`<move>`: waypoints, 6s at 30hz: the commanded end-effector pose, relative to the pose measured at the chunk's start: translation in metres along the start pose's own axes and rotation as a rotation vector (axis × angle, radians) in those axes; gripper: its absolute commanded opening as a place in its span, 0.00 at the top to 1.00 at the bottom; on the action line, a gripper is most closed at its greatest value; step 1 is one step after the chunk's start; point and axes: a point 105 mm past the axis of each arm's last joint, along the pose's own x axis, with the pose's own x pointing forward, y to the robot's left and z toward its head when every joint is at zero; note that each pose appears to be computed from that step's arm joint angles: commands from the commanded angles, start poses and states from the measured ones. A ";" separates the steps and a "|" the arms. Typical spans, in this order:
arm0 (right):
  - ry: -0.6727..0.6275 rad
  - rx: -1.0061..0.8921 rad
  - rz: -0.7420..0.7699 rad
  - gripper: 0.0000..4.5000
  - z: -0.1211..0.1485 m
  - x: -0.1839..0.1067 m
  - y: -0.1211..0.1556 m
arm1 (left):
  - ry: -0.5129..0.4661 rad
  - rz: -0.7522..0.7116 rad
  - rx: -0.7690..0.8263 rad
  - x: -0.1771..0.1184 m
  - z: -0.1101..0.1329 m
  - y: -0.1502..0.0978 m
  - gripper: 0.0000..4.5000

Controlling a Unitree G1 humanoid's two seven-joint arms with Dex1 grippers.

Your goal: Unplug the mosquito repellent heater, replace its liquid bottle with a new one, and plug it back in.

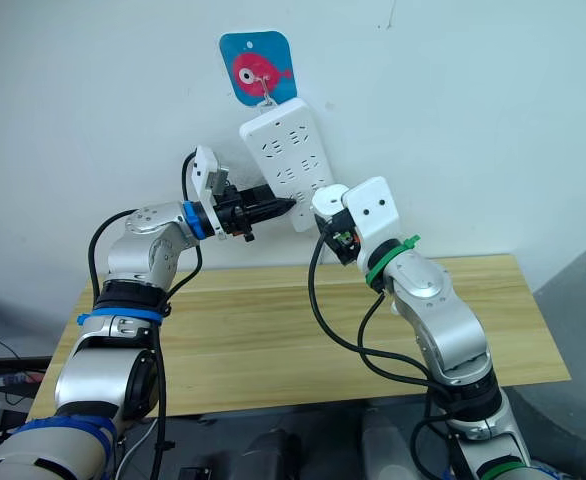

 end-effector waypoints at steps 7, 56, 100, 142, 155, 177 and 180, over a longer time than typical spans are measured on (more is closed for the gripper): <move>-0.130 -0.056 0.028 0.34 0.031 -0.007 0.005 | -0.018 -0.029 0.022 0.006 0.007 -0.007 0.71; -0.102 -0.052 0.007 0.34 0.022 -0.005 0.003 | -0.018 -0.031 0.019 0.004 0.008 -0.007 0.71; -0.054 -0.057 -0.027 0.34 0.010 -0.003 -0.002 | -0.022 -0.040 0.010 0.005 0.009 -0.010 0.71; -0.071 -0.005 0.001 0.34 0.002 0.039 0.000 | -0.029 -0.057 -0.002 0.005 0.008 -0.015 0.71; -0.084 0.017 0.017 0.00 0.012 0.014 -0.005 | -0.052 0.088 0.081 -0.015 0.012 0.009 0.55; -0.018 -0.036 0.378 0.44 0.010 -0.024 0.042 | 0.136 0.018 0.077 -0.103 -0.014 -0.071 0.00; -0.004 -0.031 0.376 0.70 0.006 -0.018 0.043 | 0.113 0.001 0.053 -0.099 -0.012 -0.087 0.00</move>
